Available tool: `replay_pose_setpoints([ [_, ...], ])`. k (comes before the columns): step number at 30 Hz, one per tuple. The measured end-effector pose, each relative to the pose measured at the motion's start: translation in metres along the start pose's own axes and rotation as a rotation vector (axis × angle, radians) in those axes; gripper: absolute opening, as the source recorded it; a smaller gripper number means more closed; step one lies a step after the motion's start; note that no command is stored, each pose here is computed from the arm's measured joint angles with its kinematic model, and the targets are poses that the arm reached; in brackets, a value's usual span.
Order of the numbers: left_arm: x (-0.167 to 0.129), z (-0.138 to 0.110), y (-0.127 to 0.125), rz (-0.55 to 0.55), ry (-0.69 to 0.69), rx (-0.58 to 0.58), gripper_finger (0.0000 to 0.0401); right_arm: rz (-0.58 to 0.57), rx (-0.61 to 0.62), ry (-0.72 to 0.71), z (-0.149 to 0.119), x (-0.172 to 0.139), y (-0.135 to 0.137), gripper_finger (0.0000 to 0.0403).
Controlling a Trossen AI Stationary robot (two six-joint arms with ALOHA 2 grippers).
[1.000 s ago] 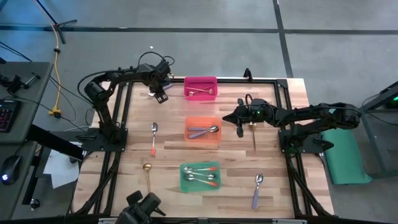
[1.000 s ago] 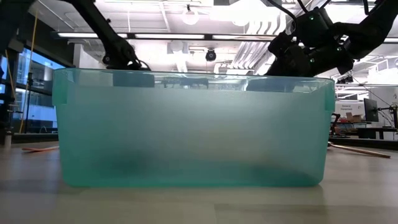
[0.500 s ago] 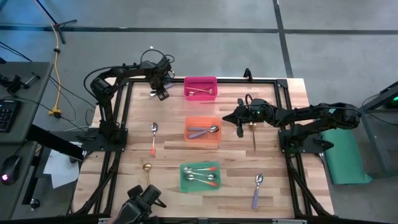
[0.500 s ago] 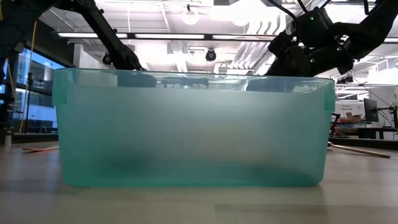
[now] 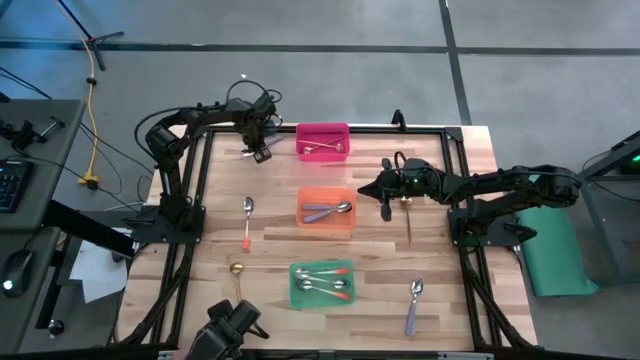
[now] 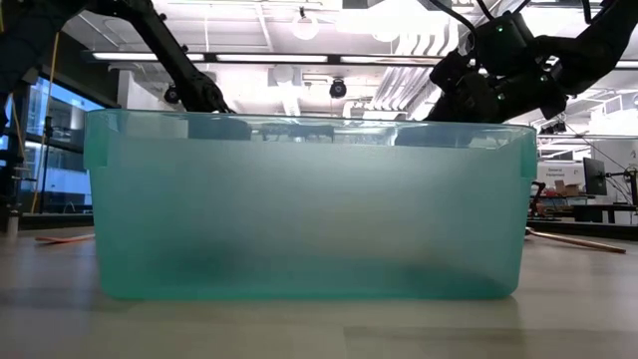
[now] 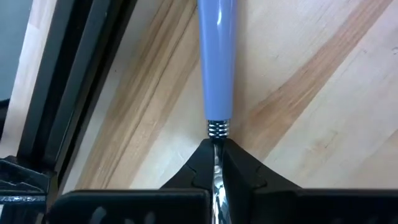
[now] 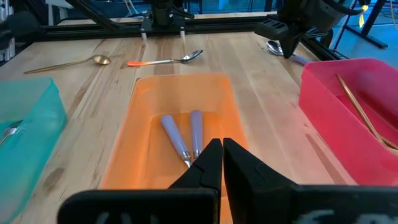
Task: Sort silverware by color (type)
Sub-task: Put the top violet spoon into the orange bin
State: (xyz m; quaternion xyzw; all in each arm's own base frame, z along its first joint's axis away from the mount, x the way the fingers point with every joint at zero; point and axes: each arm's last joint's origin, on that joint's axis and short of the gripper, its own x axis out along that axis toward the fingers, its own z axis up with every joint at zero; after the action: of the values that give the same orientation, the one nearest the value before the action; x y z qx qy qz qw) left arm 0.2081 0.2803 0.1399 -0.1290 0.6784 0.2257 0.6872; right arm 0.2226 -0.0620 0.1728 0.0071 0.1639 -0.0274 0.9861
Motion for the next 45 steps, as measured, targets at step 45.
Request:
replay_pose_setpoints([
  [45,-0.083,0.057,-0.235,-0.340,-0.476,0.473,0.0001,-0.036,-0.073,-0.026,0.015,-0.022,0.009,0.0000],
])
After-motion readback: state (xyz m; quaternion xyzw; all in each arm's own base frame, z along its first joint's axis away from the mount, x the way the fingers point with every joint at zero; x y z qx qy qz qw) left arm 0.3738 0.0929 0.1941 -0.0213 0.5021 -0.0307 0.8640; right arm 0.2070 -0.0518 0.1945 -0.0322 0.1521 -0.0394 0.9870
